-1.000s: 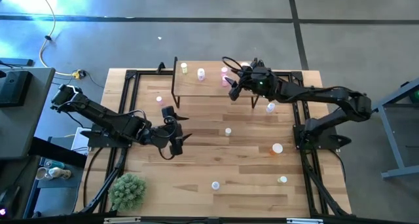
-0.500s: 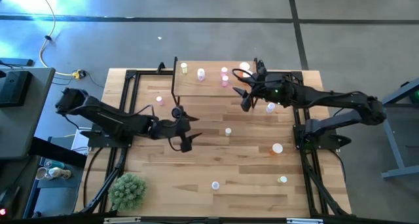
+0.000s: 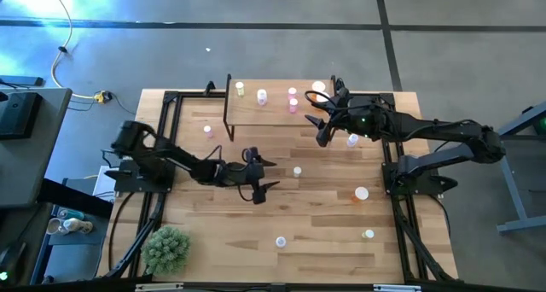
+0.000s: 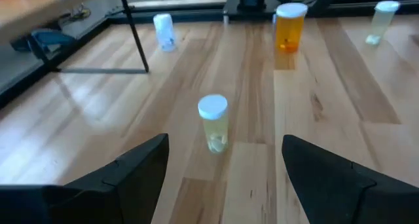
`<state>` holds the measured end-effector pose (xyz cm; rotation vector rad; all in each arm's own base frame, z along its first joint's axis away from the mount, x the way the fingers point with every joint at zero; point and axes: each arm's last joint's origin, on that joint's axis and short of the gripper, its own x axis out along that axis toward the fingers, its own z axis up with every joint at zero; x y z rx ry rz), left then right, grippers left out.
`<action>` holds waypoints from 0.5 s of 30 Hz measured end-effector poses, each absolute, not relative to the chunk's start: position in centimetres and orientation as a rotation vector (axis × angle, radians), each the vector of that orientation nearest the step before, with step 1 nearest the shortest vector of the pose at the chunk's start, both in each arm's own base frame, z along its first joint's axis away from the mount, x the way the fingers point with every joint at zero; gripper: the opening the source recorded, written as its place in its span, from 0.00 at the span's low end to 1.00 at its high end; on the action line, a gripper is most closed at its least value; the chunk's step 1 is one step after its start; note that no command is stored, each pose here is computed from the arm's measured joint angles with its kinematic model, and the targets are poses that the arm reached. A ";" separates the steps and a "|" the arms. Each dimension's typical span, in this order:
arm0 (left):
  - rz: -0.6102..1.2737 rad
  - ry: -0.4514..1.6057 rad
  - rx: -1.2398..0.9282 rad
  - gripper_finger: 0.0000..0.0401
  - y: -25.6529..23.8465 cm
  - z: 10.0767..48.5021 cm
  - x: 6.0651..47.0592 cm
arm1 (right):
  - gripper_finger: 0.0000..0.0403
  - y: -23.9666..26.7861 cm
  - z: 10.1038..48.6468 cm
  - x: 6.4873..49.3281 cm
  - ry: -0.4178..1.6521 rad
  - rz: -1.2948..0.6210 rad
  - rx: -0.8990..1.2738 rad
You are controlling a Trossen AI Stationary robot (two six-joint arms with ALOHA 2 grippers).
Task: Pick and place medicine bottles onto shelf by color
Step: Put the top yellow pill bottle aligned with the other yellow pill bottle on the shelf
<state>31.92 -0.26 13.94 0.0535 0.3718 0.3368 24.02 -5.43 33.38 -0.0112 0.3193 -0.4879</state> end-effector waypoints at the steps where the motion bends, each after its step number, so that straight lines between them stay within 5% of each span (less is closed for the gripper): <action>1: 0.342 0.363 0.044 0.72 -0.1 13.5 32.1 | 0.50 -5.4 33.3 24.0 0.320 -0.489 -0.002; 15: 0.343 0.369 -0.007 0.72 1.0 9.7 37.0 | 0.50 -5.4 33.3 24.0 0.326 -0.490 0.006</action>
